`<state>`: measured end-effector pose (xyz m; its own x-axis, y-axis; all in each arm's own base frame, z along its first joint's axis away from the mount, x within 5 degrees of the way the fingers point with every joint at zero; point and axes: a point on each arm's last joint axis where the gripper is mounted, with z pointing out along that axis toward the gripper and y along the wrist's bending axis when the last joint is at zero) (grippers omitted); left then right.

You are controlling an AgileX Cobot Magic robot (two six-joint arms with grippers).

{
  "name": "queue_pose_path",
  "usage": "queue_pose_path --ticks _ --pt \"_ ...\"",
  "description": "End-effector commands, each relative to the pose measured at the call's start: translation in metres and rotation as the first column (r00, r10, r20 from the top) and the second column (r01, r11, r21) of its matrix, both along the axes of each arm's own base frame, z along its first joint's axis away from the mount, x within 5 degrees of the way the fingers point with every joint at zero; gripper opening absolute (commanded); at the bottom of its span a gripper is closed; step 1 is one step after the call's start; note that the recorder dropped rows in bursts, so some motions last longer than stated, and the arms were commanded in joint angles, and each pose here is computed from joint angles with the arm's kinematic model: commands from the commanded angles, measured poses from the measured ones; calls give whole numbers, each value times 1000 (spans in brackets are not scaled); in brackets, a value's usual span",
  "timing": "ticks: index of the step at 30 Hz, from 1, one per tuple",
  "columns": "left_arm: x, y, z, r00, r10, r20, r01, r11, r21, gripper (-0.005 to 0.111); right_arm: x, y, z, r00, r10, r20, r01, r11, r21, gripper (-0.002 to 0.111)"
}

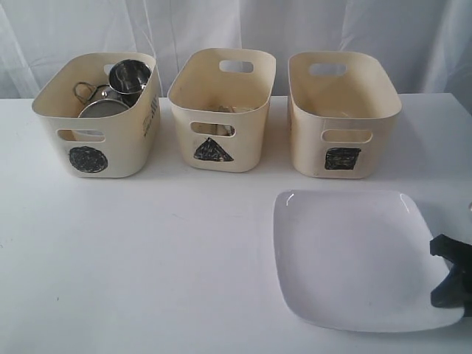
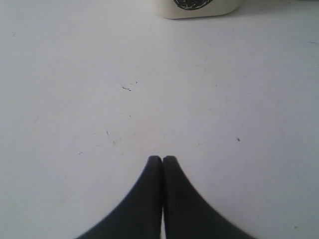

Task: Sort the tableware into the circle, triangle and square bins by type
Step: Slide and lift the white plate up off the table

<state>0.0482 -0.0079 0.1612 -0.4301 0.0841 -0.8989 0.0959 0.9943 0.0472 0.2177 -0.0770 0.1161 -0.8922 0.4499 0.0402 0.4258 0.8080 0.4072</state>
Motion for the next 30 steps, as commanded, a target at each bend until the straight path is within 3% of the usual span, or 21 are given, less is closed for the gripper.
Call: queue_pose_path --ticks 1,5,9,16,22,30 --pt "-1 0 -3 1000 0 -14 0 1000 -7 0 -8 0 -24 993 103 -54 -104 994 -16 3" --pt "-1 0 -3 1000 0 -14 0 1000 -7 0 -8 14 -8 983 180 29 -183 975 125 0" --pt "-1 0 -3 1000 0 -14 0 1000 -7 0 -6 34 32 940 224 258 -297 910 291 0" --pt "-1 0 -3 1000 0 -14 0 1000 -7 0 -7 38 40 923 241 299 -333 891 309 0" --pt "-1 0 -3 1000 0 -14 0 1000 -7 0 0 45 51 917 139 374 -300 858 417 0" --pt "-1 0 -3 1000 0 -14 0 1000 -7 0 12 57 65 875 56 480 -295 849 439 0"
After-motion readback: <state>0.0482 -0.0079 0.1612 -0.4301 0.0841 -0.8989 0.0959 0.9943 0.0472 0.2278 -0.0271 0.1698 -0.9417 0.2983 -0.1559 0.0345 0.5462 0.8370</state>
